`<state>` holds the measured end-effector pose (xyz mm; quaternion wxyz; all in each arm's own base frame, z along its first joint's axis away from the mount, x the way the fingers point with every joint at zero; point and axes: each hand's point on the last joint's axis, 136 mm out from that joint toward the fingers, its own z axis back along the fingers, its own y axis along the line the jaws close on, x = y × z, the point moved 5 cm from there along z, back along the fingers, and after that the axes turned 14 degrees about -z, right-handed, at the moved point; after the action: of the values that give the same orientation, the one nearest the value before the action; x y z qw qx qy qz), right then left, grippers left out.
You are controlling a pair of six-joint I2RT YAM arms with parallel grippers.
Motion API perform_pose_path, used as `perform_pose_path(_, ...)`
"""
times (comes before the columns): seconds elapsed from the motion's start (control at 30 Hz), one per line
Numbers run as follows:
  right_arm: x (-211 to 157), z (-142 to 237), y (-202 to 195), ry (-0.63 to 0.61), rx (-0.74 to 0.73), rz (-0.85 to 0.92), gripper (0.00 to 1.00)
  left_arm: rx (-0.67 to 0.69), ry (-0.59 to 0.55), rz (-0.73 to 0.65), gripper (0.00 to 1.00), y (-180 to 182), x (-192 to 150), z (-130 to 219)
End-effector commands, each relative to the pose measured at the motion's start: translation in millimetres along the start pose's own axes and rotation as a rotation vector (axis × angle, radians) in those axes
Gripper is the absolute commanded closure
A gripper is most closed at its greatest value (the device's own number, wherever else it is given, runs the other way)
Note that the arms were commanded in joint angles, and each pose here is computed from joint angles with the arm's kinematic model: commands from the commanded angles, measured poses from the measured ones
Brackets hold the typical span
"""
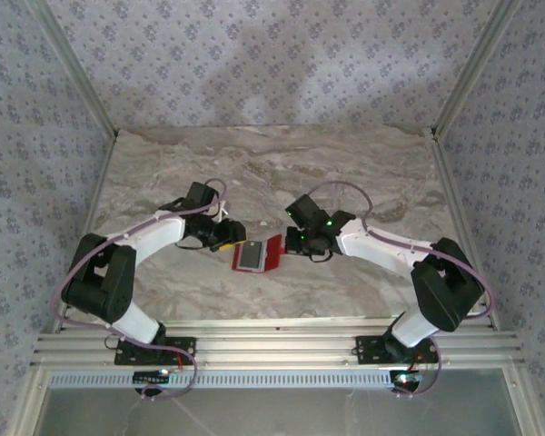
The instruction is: Take the credit cards out of the card holder
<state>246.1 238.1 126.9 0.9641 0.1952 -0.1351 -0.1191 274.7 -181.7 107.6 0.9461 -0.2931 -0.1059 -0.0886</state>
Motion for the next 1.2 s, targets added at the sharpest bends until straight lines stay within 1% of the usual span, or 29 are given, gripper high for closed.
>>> perform_pose_path(0.0,1,5,-20,0.0,-0.047,0.008,0.95,0.003,0.02,-0.029,0.48,-8,5,-5)
perform_pose_path(0.17,1,3,-39,0.002,-0.077,0.005,0.95,0.006,0.055,-0.05,0.49,-19,2,-18)
perform_pose_path(0.33,-1,0,-58,-0.005,-0.113,-0.008,0.9,0.002,0.067,-0.057,0.51,-26,-5,-29)
perform_pose_path(0.4,-2,-1,-67,-0.004,-0.149,-0.007,0.89,-0.004,0.067,-0.061,0.52,-30,-7,-34)
perform_pose_path(0.47,-1,0,-73,-0.012,-0.175,-0.008,0.86,0.001,0.066,-0.056,0.52,-30,-8,-37)
perform_pose_path(0.63,2,9,-74,-0.036,-0.193,-0.005,0.71,0.008,0.037,-0.055,0.53,-34,-3,-33)
perform_pose_path(0.73,8,23,-68,-0.072,-0.183,-0.004,0.6,0.009,0.029,-0.062,0.54,-38,0,-28)
perform_pose_path(0.77,12,29,-62,-0.092,-0.163,-0.001,0.57,0.005,0.025,-0.067,0.55,-40,1,-27)
perform_pose_path(0.8,10,36,-60,-0.085,-0.165,0.002,0.56,0.004,0.023,-0.069,0.55,-41,3,-25)
perform_pose_path(0.9,12,53,-44,-0.112,-0.13,0.022,0.53,-0.006,0.022,-0.087,0.57,-48,8,-24)
perform_pose_path(1.03,15,72,-21,-0.136,-0.074,0.042,0.51,-0.007,0.032,-0.108,0.59,-54,12,-27)
perform_pose_path(1.1,14,81,-2,-0.139,-0.008,0.055,0.51,-0.002,0.029,-0.113,0.62,-52,13,-28)
perform_pose_path(1.17,12,80,18,-0.112,0.102,0.058,0.51,0.002,0.04,-0.116,0.65,-51,13,-31)
